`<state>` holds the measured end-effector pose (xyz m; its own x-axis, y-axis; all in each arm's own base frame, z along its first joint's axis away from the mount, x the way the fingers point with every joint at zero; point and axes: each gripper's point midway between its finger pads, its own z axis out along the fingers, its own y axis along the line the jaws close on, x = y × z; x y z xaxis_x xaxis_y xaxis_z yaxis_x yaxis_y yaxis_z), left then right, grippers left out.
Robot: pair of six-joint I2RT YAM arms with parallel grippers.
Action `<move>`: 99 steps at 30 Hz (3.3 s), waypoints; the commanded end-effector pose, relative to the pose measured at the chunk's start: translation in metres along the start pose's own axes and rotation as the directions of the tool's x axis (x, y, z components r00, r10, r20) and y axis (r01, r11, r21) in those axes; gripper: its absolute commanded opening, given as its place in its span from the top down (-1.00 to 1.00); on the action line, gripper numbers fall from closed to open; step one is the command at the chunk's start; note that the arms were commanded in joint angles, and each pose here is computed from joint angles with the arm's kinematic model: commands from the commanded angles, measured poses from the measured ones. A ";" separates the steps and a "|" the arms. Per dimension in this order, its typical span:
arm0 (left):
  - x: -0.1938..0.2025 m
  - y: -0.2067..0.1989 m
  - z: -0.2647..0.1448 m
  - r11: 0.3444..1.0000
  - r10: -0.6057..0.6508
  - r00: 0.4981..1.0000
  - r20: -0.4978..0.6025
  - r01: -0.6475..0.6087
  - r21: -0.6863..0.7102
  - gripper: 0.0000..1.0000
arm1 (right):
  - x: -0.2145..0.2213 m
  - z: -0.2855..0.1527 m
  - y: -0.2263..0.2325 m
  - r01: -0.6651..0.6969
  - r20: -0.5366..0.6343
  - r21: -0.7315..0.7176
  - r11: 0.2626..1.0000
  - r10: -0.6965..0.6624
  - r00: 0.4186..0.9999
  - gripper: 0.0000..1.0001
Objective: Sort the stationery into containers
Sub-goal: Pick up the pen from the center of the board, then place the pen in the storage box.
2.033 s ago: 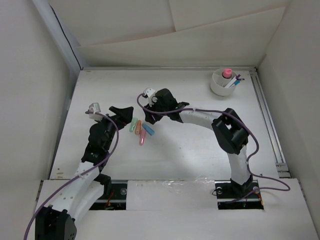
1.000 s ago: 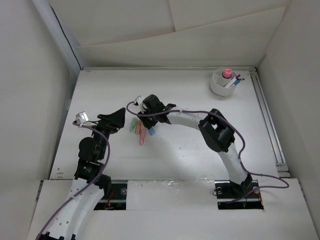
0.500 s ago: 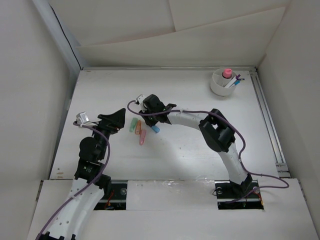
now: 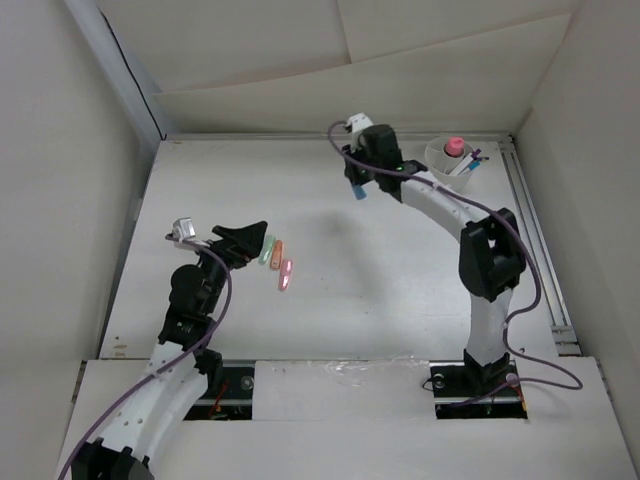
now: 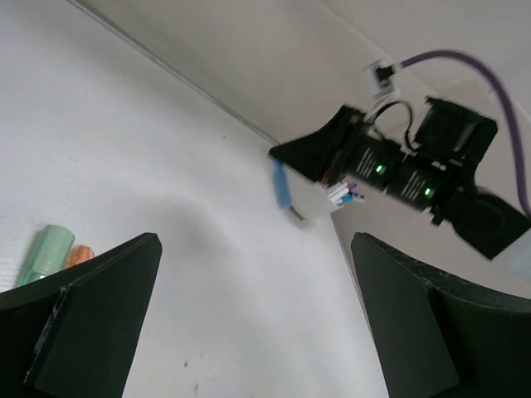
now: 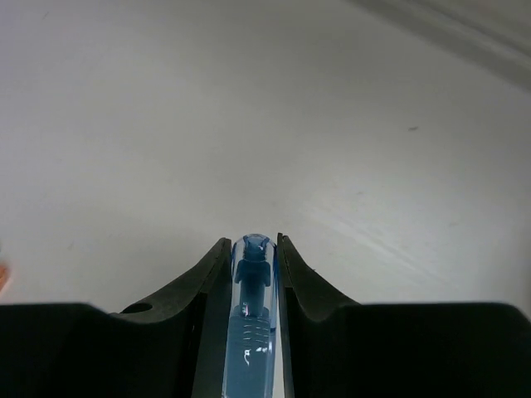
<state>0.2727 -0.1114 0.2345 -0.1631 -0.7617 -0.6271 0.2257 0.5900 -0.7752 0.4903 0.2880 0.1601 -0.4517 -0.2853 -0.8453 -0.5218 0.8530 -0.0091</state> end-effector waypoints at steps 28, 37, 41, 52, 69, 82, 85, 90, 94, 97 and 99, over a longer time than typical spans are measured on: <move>0.028 0.005 0.028 0.999 0.005 0.995 -0.100 -0.001 0.043 -1.00 | -0.096 -0.032 -0.349 -0.335 0.518 0.595 0.731 -0.030 0.855 1.00; 0.027 0.006 0.029 0.999 0.005 0.996 -0.093 -0.001 0.037 -1.00 | -0.076 -0.030 -0.362 -0.330 0.481 0.667 0.668 -0.048 0.875 1.00; 0.027 0.006 0.029 0.999 0.005 0.996 -0.093 -0.001 0.037 -1.00 | -0.070 -0.028 -0.364 -0.323 0.467 0.679 0.660 -0.049 0.883 1.00; 0.027 0.006 0.029 0.999 0.005 0.996 -0.093 -0.001 0.037 -1.00 | -0.058 -0.015 -0.361 -0.296 0.441 0.670 0.681 -0.045 0.896 0.98; 0.027 0.006 0.029 0.999 0.005 0.996 -0.093 -0.001 0.037 -1.00 | -0.024 -0.006 -0.354 -0.304 0.418 0.663 0.685 -0.001 0.909 0.98; 0.023 -0.001 0.024 0.998 0.007 0.997 -0.080 -0.001 0.068 -1.00 | -0.026 -0.028 -0.340 -0.316 0.433 0.658 0.684 0.000 0.901 0.86; 0.021 -0.004 0.023 0.997 0.007 0.997 -0.073 -0.002 0.076 -1.00 | -0.027 -0.030 -0.339 -0.316 0.433 0.658 0.684 0.000 0.901 0.76; 0.019 -0.006 0.022 0.997 0.007 0.998 -0.067 -0.002 0.083 -1.00 | -0.019 -0.028 -0.336 -0.307 0.419 0.654 0.691 0.007 0.908 0.60; 0.018 -0.007 0.020 0.996 0.008 0.998 -0.066 -0.002 0.085 -1.00 | -0.032 -0.037 -0.329 -0.311 0.437 0.646 0.697 -0.004 0.899 0.46; 0.016 -0.009 0.020 0.996 0.008 0.998 -0.061 -0.002 0.092 -1.00 | -0.033 -0.040 -0.328 -0.311 0.438 0.646 0.697 -0.004 0.899 0.46; 0.018 -0.007 0.019 0.996 0.008 0.998 -0.066 -0.002 0.085 -1.00 | -0.038 -0.046 -0.327 -0.315 0.446 0.645 0.697 -0.009 0.895 0.46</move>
<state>0.2896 -0.1337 0.2205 -0.2465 -0.7390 -0.6269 0.2657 0.5706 -0.7771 0.6526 -0.0065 0.1796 -0.1435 -0.0861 -0.9859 0.2471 0.9615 -0.1200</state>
